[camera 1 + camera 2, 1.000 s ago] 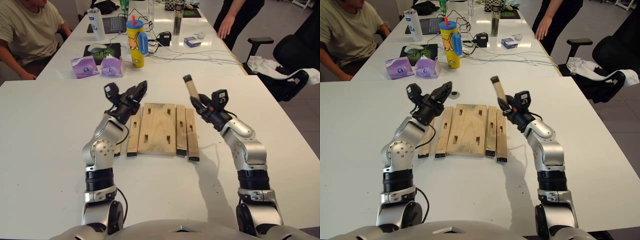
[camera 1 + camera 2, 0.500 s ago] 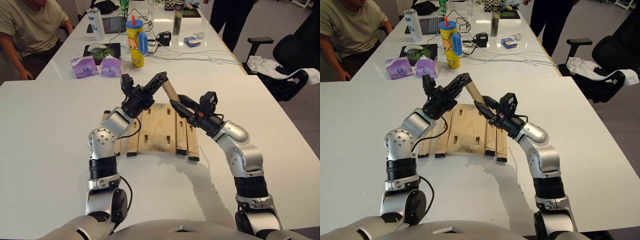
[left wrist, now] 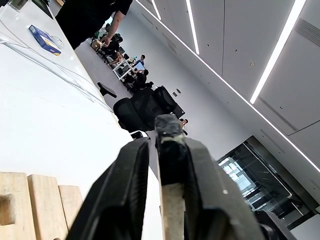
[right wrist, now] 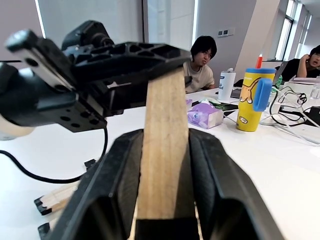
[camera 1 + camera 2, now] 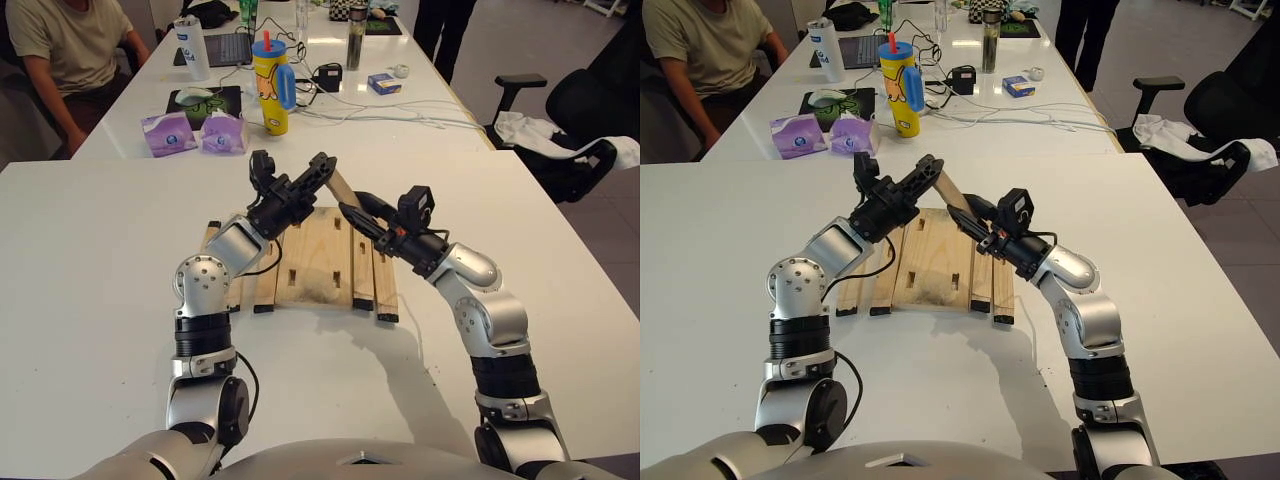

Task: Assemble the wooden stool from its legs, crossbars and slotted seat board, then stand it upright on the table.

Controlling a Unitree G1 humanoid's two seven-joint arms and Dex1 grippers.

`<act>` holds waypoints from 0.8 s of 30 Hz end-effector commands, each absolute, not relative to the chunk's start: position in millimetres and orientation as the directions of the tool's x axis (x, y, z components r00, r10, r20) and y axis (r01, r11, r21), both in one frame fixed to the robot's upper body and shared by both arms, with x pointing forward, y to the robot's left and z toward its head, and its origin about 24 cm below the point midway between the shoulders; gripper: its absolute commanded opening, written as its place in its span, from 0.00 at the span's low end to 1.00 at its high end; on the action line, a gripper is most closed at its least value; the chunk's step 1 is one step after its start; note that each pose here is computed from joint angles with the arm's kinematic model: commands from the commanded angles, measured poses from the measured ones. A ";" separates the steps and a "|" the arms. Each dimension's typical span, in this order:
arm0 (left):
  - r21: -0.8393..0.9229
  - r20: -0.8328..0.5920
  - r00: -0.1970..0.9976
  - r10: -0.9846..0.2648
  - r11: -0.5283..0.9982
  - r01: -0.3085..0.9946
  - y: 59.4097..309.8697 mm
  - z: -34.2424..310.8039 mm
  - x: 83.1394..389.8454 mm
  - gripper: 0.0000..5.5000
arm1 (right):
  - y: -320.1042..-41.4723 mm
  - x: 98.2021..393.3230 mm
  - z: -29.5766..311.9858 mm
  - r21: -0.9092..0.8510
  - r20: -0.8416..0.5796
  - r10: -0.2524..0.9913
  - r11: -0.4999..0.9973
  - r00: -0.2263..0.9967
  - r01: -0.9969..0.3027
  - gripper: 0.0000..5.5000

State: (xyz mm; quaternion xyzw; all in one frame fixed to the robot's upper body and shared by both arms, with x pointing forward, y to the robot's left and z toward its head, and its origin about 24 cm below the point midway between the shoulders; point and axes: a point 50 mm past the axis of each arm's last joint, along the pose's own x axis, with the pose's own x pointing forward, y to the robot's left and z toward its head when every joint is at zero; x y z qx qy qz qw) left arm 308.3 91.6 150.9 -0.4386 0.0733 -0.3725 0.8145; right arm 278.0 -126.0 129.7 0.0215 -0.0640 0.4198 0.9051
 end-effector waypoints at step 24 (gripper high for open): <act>-0.575 0.054 0.994 0.100 0.817 -0.050 164.1 90.3 281.6 0.08 | -152.9 306.1 92.4 0.091 -0.113 0.547 0.837 0.830 -0.539 0.53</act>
